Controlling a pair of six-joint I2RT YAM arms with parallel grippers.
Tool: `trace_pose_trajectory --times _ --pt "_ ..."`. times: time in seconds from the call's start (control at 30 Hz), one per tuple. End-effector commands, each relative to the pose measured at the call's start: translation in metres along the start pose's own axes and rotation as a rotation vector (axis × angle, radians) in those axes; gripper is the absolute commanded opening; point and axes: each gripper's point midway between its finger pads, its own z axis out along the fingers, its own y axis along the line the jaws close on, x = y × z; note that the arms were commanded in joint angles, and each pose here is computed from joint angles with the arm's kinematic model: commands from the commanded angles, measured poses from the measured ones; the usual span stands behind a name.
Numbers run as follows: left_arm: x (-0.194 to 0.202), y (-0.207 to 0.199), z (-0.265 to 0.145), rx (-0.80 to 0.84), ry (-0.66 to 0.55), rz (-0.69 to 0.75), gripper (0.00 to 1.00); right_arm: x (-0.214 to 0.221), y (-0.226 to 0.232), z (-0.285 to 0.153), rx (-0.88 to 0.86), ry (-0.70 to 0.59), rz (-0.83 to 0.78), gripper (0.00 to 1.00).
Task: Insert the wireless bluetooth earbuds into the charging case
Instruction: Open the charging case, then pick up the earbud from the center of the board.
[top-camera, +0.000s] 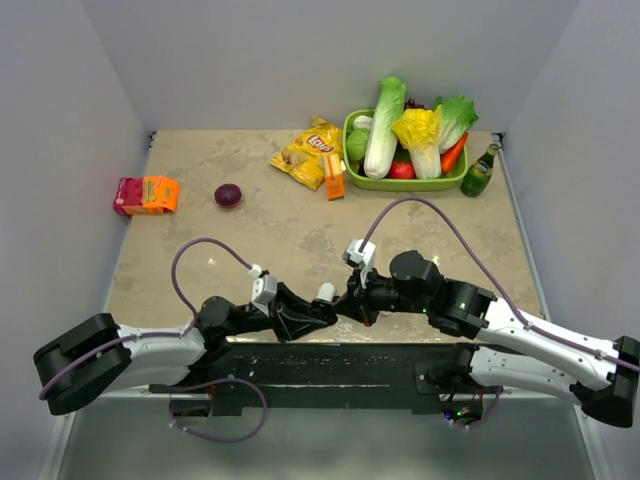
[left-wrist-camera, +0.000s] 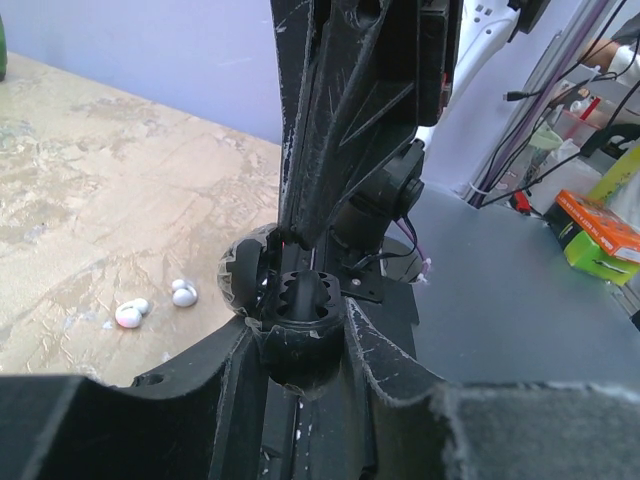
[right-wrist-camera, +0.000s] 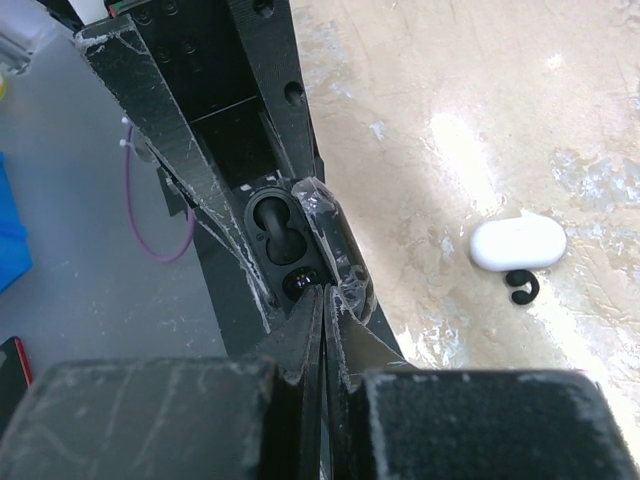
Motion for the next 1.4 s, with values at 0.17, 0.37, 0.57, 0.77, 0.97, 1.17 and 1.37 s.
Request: trace_pose_trajectory --times 0.17,0.37,0.57,0.77,0.97,1.17,1.37 --pt "-0.006 -0.011 -0.022 0.019 -0.091 0.057 0.00 -0.059 0.013 -0.039 0.010 -0.229 -0.021 0.01" --pt "-0.008 -0.011 -0.025 0.010 -0.098 0.067 0.00 -0.054 -0.068 -0.063 0.463 -0.349 0.182 0.04" --pt "-0.008 -0.010 -0.030 -0.010 -0.094 0.088 0.00 0.002 -0.106 -0.006 0.555 -0.189 0.280 0.14" --pt "-0.006 -0.010 -0.035 -0.015 -0.097 0.093 0.00 0.046 -0.125 0.043 0.551 -0.028 0.270 0.47" --pt "-0.004 -0.010 -0.037 -0.020 -0.096 0.098 0.00 0.076 -0.142 0.066 0.564 0.062 0.271 0.47" --pt "-0.001 -0.009 -0.037 -0.019 -0.090 0.100 0.00 0.084 -0.149 0.075 0.571 0.091 0.271 0.45" --pt "0.002 -0.009 -0.039 -0.020 -0.084 0.099 0.00 0.094 -0.158 0.078 0.597 0.123 0.265 0.44"
